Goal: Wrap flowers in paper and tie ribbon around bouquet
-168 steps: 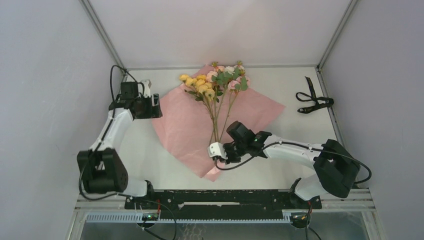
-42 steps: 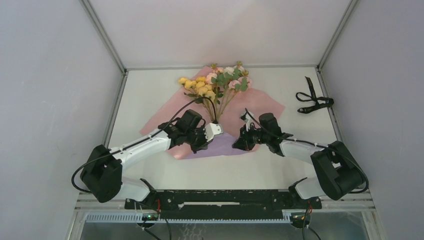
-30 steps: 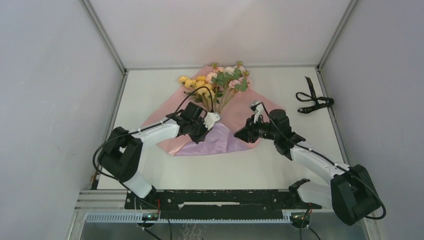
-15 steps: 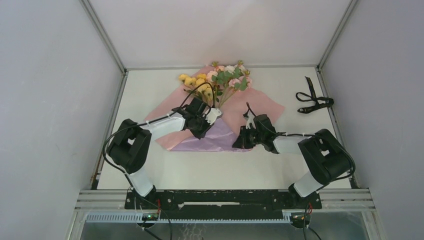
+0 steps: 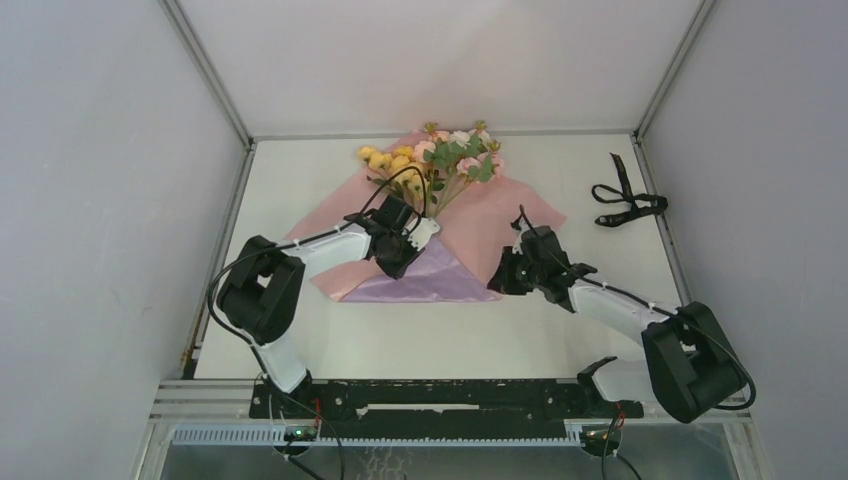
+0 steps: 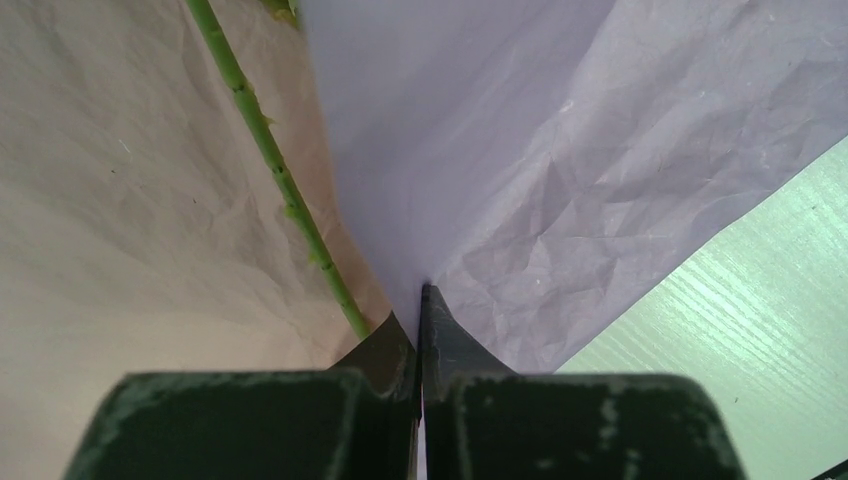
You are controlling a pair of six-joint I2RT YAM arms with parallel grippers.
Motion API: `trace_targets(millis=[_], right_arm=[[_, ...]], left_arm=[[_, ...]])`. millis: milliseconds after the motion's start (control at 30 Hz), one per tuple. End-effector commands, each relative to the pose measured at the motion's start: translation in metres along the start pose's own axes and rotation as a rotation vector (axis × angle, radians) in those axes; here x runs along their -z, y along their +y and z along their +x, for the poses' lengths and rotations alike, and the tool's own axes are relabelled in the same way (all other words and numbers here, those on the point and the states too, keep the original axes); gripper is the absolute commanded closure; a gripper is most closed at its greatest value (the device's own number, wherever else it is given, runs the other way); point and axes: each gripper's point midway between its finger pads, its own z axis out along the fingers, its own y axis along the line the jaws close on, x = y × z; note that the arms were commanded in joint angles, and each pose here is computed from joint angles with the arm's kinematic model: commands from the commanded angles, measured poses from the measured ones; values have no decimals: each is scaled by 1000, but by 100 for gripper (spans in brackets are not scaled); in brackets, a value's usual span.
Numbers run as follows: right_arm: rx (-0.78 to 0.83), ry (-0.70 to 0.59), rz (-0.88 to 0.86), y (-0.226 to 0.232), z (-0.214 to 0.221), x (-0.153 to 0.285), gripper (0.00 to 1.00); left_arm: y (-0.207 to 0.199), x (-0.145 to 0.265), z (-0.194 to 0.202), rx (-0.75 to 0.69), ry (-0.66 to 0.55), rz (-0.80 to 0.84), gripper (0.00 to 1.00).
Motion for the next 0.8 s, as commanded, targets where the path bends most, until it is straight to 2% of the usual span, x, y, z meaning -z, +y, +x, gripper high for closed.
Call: trace_targets(millis=[0, 133, 267, 400, 533, 667, 767], right_arm=[[136, -69, -111, 49, -21, 6, 82], [155, -1, -304, 104, -28, -13, 83], [89, 127, -170, 75, -6, -44, 83], [42, 230, -23, 37, 23, -59, 83], [22, 253, 15, 28, 32, -58, 83], [17, 233, 30, 27, 27, -54, 84], [19, 232, 8, 33, 26, -51, 84]], left_arm=[[5, 6, -20, 11, -46, 1, 100], [4, 6, -21, 16, -49, 7, 100], [6, 12, -24, 22, -54, 10, 97], [18, 28, -30, 17, -63, -31, 73], [22, 62, -37, -13, -97, -74, 57], [-18, 89, -17, -108, -69, 69, 54], [-54, 89, 6, -157, -22, 209, 59]])
